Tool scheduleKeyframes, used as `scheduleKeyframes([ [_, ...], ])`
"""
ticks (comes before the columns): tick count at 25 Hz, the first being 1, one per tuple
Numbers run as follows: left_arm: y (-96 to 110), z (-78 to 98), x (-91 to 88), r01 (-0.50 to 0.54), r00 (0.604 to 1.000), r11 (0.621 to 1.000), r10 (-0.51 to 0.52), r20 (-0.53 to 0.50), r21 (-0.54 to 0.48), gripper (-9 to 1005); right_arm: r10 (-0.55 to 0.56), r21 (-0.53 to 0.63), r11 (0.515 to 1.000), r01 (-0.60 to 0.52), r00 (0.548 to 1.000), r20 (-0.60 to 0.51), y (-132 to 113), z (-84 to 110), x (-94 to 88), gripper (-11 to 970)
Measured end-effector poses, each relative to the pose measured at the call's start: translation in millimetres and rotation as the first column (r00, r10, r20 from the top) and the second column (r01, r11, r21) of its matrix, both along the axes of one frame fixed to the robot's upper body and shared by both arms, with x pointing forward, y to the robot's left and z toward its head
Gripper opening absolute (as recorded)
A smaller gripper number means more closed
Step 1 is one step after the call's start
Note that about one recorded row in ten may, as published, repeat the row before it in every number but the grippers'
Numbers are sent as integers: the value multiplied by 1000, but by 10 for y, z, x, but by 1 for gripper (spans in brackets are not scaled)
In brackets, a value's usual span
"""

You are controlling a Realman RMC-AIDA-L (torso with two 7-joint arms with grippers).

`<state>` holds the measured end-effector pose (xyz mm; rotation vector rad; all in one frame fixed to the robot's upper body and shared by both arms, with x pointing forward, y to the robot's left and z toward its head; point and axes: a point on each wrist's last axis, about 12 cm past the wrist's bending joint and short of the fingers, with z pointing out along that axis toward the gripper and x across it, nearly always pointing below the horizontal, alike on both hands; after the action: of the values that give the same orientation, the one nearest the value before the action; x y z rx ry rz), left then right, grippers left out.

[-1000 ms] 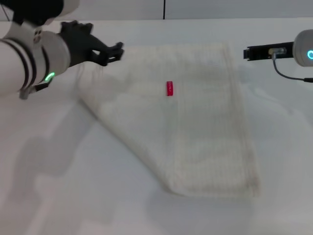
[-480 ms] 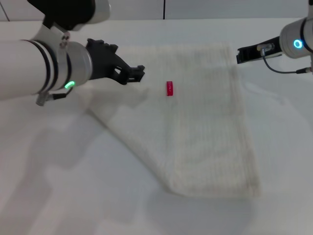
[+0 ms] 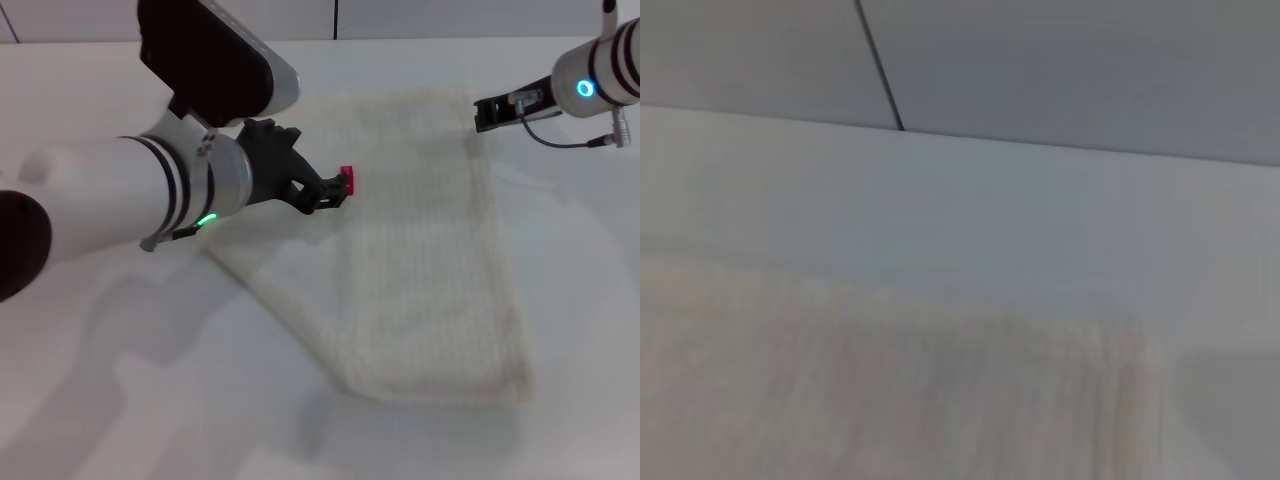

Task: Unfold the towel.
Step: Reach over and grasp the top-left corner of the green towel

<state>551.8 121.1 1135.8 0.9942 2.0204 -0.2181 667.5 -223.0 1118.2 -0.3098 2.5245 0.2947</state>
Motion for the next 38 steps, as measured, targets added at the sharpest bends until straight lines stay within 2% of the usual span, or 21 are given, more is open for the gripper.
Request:
scheduleKeyframes([
  [6,-66,-134,28,17,1000,1000,-17,-20,4,775,19,-2,1000,-19,1000,-1,101,-29,-1,0],
  [12,-121,-207,11,35,999,999,-35,-12,3,774,24,-18,1000,-25,999,-31,146,-141,-12,-1],
  [20,-156,-255,9,42,999,999,-42,-12,-6,773,27,-21,999,-28,999,-33,149,-149,-11,-1],
  [25,-240,-354,23,56,998,998,-57,-35,-35,772,31,-20,999,-31,999,-33,154,-135,-9,0],
  [31,-336,-463,57,92,996,996,-92,-20,-2,771,33,-20,999,-33,999,-32,159,-128,-7,0],
  [38,-344,-534,105,91,995,996,-91,35,-10,770,34,-18,999,-35,999,-35,150,-121,-15,-1],
])
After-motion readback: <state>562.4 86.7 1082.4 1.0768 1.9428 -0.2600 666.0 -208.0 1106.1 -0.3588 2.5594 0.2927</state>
